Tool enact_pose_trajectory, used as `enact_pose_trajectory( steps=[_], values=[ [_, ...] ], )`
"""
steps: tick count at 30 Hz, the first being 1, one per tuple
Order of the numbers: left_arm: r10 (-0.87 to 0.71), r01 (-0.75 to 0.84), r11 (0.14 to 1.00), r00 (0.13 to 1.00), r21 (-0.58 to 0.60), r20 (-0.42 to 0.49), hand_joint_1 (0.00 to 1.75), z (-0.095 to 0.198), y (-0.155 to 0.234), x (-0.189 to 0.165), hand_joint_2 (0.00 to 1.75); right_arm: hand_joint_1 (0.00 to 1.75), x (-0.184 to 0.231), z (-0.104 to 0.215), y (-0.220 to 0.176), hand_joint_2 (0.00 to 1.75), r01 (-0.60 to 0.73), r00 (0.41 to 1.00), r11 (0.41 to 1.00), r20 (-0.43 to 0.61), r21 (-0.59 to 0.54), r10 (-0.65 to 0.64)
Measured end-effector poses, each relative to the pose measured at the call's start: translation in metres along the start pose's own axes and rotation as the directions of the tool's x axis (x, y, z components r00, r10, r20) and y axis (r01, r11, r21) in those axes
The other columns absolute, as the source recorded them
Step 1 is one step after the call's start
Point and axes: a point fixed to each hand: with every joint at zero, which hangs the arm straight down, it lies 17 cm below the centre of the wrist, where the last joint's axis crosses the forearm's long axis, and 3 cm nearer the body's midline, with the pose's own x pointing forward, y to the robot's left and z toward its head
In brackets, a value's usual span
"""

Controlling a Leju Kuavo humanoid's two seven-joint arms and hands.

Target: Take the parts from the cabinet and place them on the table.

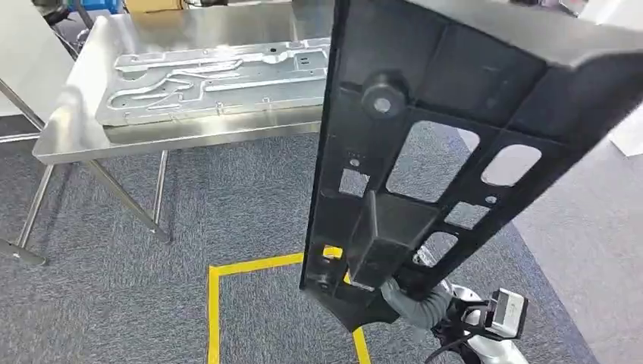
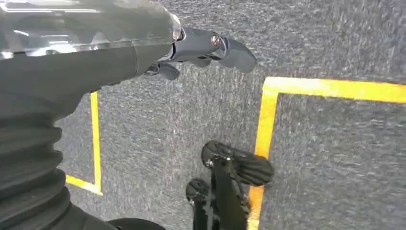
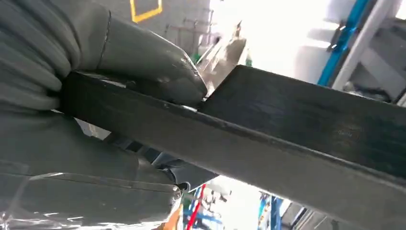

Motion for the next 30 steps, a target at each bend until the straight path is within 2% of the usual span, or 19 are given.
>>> enact_pose_trajectory(
  steps=[13, 21, 30],
  values=[
    [0.012, -0.012, 1.0, 1.0, 0.0, -0.003, 0.0, 0.001, -0.002, -0.002, 1.75, 1.73, -0.013, 0.007, 0.0, 1.75, -0.085, 0.995, 0.996, -0.051, -0.007, 0.085],
    [0.018, -0.018, 1.0, 1.0, 0.002, -0.009, 0.0, 0.002, -0.001, -0.005, 1.75, 1.73, -0.016, 0.017, 0.003, 1.75, -0.073, 0.995, 0.997, -0.069, -0.023, 0.071],
    [0.036, -0.036, 0.999, 0.999, 0.013, -0.008, 0.0, 0.002, 0.003, -0.007, 1.75, 1.73, 0.0, 0.012, 0.019, 1.75, -0.065, 0.998, 0.998, -0.021, 0.007, 0.065]
  ],
)
